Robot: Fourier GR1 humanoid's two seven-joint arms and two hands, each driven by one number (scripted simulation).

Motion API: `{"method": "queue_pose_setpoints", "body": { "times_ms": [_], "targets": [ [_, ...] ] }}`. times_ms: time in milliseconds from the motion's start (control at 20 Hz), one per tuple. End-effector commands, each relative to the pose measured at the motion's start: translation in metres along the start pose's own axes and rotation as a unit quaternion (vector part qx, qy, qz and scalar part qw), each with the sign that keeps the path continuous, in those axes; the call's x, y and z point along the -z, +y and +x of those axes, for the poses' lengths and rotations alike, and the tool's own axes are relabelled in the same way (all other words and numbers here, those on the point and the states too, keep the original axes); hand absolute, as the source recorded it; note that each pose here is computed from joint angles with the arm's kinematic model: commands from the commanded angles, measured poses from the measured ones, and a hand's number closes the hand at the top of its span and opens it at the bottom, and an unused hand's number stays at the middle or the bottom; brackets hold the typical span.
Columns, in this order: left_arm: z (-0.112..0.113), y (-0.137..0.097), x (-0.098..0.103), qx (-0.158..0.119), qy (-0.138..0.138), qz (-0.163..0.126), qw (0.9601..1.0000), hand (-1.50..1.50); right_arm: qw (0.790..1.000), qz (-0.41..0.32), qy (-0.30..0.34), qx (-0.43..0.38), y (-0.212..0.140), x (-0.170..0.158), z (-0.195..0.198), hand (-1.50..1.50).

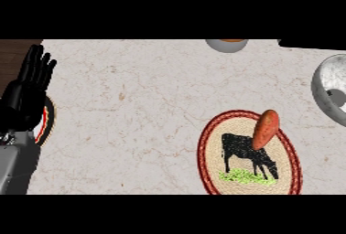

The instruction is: Pick the cupcake from the placemat and place it in the bowl

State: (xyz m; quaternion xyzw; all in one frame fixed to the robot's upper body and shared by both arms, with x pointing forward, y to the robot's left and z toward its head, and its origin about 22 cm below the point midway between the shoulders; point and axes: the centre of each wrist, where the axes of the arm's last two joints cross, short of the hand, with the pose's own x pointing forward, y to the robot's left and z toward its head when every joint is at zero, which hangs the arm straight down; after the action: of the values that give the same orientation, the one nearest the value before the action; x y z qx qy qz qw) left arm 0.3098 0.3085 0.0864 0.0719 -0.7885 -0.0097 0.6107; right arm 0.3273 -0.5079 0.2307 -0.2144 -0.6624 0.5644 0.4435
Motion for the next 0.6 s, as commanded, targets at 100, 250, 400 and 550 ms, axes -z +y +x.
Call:
{"method": "queue_pose_setpoints", "body": {
  "times_ms": [100,250,400,550],
  "targets": [
    [-0.008,-0.004,-0.004,0.002,0.006,0.008,0.9999,0.00,0.996,0.055,-0.038,0.052,0.058,0.011,-0.025,1.50],
    [0.002,0.006,0.002,0.005,0.006,0.008,0.9999,0.00,0.995,0.050,-0.007,0.089,0.080,0.016,-0.033,-1.50],
    [0.000,-0.005,0.006,-0.002,-0.004,0.006,1.0000,0.00,0.987,0.076,-0.005,0.144,0.090,0.032,-0.032,-1.50],
    [0.001,-0.005,0.010,0.002,-0.005,0.012,0.9999,0.00,0.977,0.056,-0.025,0.205,0.097,0.045,-0.031,-1.50]
  ]
}}
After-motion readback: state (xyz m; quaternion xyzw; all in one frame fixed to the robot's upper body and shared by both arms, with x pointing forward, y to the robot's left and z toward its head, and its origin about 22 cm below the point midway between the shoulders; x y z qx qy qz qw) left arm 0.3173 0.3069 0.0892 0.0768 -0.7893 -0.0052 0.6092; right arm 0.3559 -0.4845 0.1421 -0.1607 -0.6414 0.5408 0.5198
